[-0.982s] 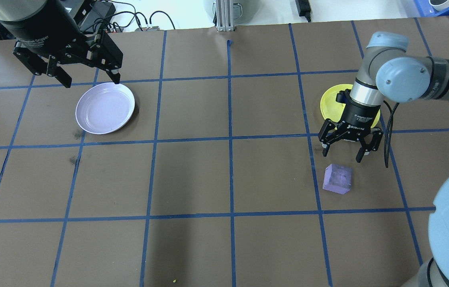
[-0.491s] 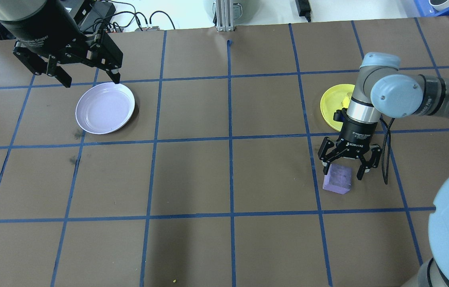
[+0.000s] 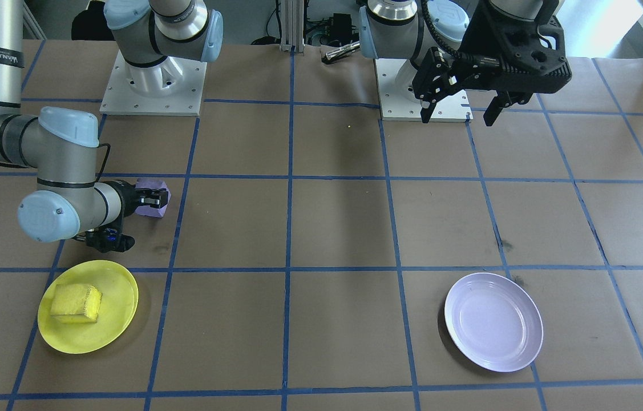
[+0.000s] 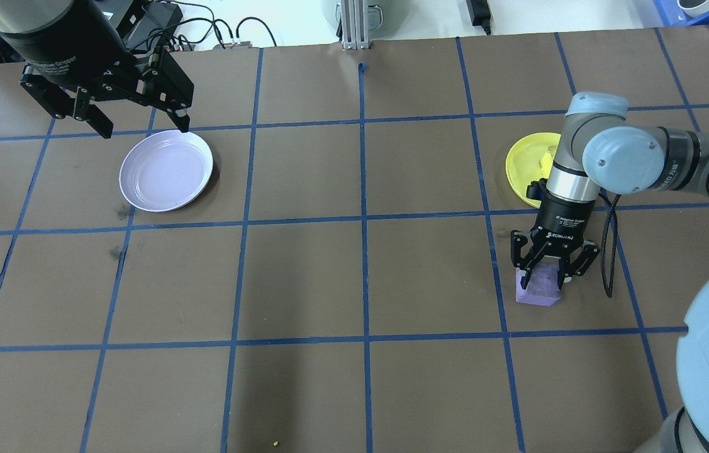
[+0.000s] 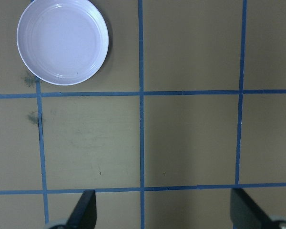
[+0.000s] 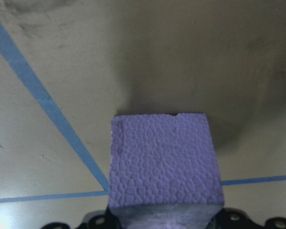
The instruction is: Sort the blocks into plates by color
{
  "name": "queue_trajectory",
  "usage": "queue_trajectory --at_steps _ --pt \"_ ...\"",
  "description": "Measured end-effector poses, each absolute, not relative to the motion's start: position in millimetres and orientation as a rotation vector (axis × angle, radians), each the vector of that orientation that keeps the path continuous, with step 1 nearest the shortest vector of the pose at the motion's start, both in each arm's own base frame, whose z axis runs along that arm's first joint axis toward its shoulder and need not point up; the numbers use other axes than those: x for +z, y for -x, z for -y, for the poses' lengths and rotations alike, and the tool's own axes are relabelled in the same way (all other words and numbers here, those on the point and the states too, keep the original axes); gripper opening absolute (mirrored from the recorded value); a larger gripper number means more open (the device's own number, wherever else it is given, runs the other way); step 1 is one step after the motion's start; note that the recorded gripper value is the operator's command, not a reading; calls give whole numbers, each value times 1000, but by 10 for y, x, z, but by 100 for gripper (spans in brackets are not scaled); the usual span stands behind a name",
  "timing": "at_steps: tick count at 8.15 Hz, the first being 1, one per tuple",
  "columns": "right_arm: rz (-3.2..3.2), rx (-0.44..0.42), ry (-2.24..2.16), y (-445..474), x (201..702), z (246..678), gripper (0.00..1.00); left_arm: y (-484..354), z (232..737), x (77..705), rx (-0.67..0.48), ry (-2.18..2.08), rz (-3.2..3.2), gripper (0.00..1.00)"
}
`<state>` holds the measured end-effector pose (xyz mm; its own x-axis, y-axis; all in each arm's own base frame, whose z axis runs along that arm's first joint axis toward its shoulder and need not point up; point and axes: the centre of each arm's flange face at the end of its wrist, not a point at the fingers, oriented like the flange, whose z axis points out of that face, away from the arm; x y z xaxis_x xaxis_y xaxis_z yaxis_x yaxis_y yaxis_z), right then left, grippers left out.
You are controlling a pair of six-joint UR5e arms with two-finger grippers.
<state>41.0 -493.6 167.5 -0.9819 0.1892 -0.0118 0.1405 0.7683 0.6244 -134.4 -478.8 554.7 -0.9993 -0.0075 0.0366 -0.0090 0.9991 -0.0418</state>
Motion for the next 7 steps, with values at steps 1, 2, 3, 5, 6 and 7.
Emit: queue_trajectory --at_steps 1,2,3,5,6,7 --pt "-2899 956 -273 -405 1705 4994 0 1342 4788 5547 65 -13 3104 100" --pt "-2921 888 -277 -397 1767 5057 0 1341 4789 5547 65 -14 3104 100" --pt "-2939 818 -283 -392 1904 5125 0 1342 4788 5547 65 -13 3105 100" --pt "-2935 667 -279 -517 2336 5229 0 1341 4788 5547 65 -13 3106 100" --pt "-2931 614 -257 -727 2508 5242 0 1342 4788 5547 65 -13 3106 100" --pt "-2924 563 -252 -1045 2681 5263 0 1340 4789 5547 65 -13 3107 100"
